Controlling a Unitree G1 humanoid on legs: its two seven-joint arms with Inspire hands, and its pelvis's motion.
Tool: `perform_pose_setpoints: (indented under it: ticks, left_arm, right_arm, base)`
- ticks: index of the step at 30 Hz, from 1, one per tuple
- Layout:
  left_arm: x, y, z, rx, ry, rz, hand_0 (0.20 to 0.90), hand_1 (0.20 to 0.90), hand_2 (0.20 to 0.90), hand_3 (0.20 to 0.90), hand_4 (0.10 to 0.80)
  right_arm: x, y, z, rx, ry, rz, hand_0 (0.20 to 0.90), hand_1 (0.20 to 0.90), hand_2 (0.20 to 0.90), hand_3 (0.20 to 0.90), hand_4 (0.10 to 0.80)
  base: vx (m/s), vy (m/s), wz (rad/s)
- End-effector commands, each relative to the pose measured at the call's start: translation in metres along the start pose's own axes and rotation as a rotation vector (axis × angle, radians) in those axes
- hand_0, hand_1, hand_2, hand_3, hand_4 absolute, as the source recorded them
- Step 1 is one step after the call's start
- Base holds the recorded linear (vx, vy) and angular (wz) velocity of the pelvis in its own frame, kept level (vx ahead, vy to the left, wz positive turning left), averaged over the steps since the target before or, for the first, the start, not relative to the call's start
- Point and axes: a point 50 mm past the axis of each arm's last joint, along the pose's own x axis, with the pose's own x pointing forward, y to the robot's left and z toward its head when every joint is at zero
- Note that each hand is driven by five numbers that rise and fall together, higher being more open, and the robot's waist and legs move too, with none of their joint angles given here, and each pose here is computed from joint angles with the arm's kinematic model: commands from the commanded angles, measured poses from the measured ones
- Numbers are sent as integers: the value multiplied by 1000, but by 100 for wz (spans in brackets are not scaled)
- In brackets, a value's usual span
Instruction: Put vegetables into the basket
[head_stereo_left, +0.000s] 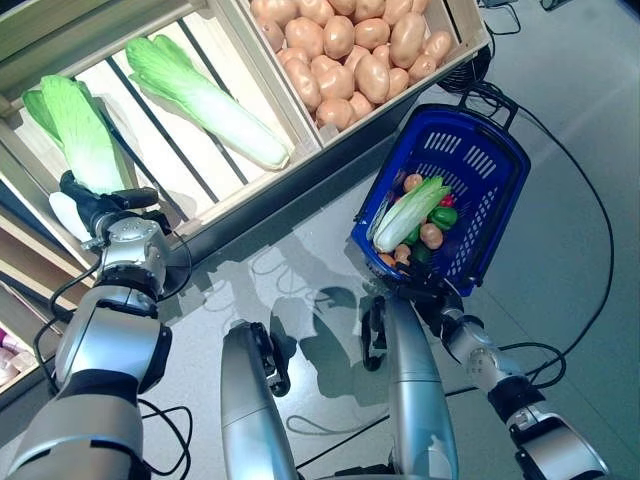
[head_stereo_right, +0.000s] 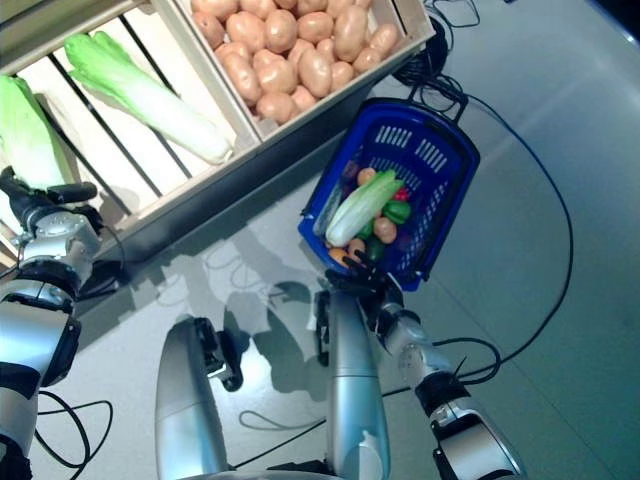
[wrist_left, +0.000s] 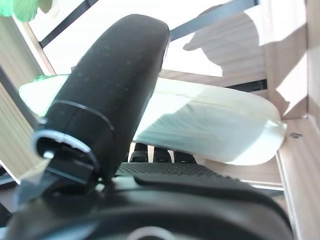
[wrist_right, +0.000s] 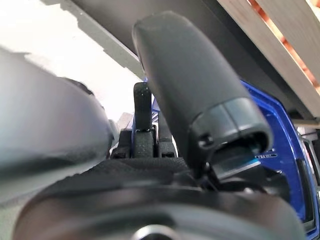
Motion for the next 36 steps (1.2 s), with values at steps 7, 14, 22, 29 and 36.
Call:
perform_pose_setpoints:
  ticks: [7,14,22,29,36]
  left_arm:
    - [-16,-22,-45,-55,200,-156,300,300,300,300,400]
    - [-21,-23,-61,-54,191,-185,300,300,300,300,400]
    - [-26,-19,-75,-7,88,-237,300,300,300,300,400]
    - [-43,-8,-79,21,-163,-237,300,300,300,300,400]
    - [-83,-9,-98,11,-344,-296,300,300,300,300,400]
  right_arm:
    - [5,-1,1,52,7,-91,900,900,900,900,800]
    - [6,6,-2,46,-12,-67,900,900,900,900,800]
    - [-3,1,-15,23,-17,-82,900,900,900,900,800]
    - [-32,-20,-47,31,-16,-100,900,900,900,900,800]
    - [-52,-1,-44,23,-169,57,900,900,900,900,800]
  base:
    - [0,0,0]
    - [28,-5,0]
    - [75,21,-6]
    - [172,-17,3]
    - [120,-25,2]
